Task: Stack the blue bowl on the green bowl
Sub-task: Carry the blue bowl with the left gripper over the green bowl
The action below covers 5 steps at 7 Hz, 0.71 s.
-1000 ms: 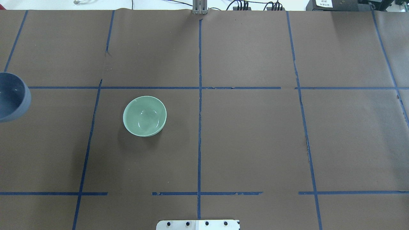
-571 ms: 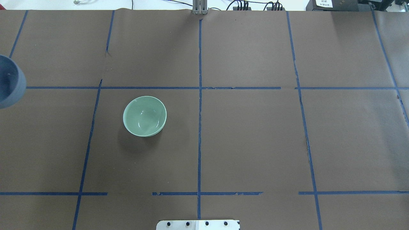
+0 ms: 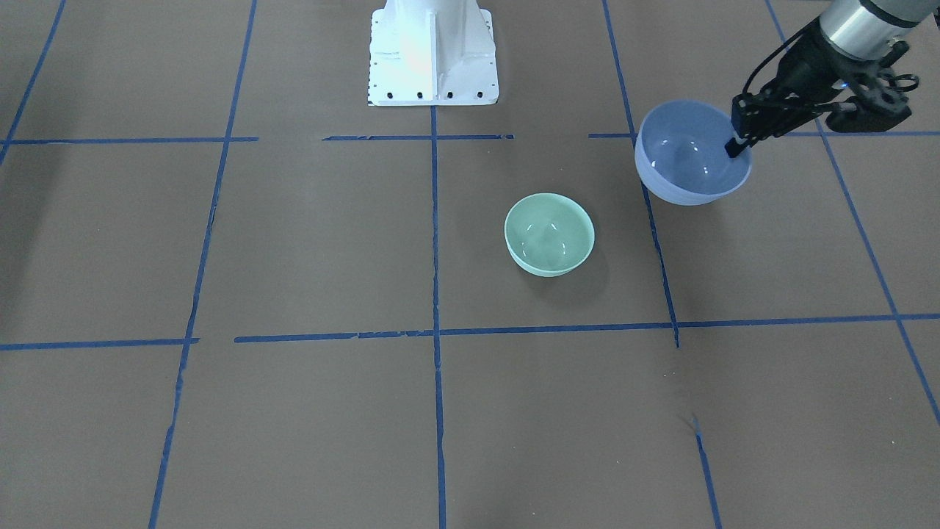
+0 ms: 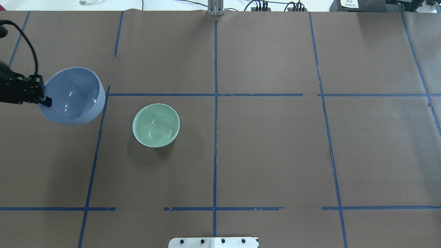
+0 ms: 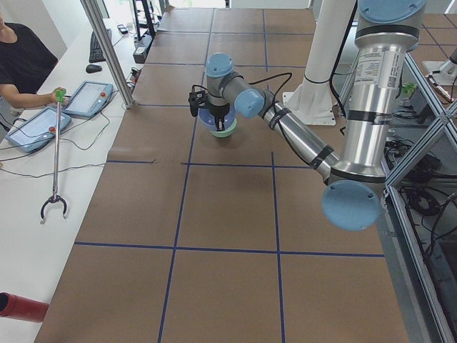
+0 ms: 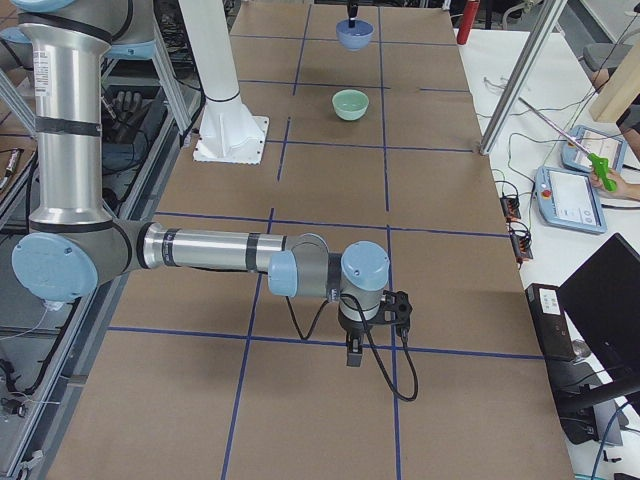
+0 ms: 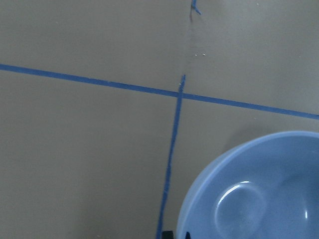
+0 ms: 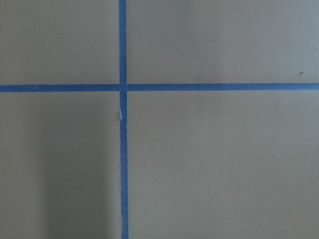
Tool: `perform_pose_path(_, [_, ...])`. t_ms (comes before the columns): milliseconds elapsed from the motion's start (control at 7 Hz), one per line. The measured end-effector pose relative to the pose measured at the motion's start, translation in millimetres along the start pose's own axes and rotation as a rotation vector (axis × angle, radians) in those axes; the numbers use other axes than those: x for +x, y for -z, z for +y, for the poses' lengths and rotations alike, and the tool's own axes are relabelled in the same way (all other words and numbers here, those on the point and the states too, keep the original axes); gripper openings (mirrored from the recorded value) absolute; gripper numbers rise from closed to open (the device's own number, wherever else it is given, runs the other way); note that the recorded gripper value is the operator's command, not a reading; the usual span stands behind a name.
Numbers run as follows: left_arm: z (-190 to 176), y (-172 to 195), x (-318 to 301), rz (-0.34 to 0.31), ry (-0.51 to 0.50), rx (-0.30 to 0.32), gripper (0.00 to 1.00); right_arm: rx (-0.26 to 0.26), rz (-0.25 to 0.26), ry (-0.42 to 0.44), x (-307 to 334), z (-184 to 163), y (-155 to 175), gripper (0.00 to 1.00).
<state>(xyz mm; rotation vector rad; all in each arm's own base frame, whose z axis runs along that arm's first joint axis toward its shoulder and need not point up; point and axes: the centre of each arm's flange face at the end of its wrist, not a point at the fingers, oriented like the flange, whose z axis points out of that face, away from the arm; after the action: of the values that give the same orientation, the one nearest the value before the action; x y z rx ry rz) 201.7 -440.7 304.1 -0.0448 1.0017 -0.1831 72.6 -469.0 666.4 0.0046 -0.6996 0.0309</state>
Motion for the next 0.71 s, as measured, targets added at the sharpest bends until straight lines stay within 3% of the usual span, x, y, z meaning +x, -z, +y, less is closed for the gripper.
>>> perform_pose_path(286, [11.5, -56.8, 66.0, 0.000, 0.044, -0.026, 0.00, 0.000, 0.000, 0.000, 0.0, 0.0, 0.0, 1.00])
perform_pose_path(714, [20.4, -121.5, 87.1, 0.043, 0.081, 0.004, 0.00, 0.000, 0.000, -0.001, 0.0, 0.0, 0.0, 1.00])
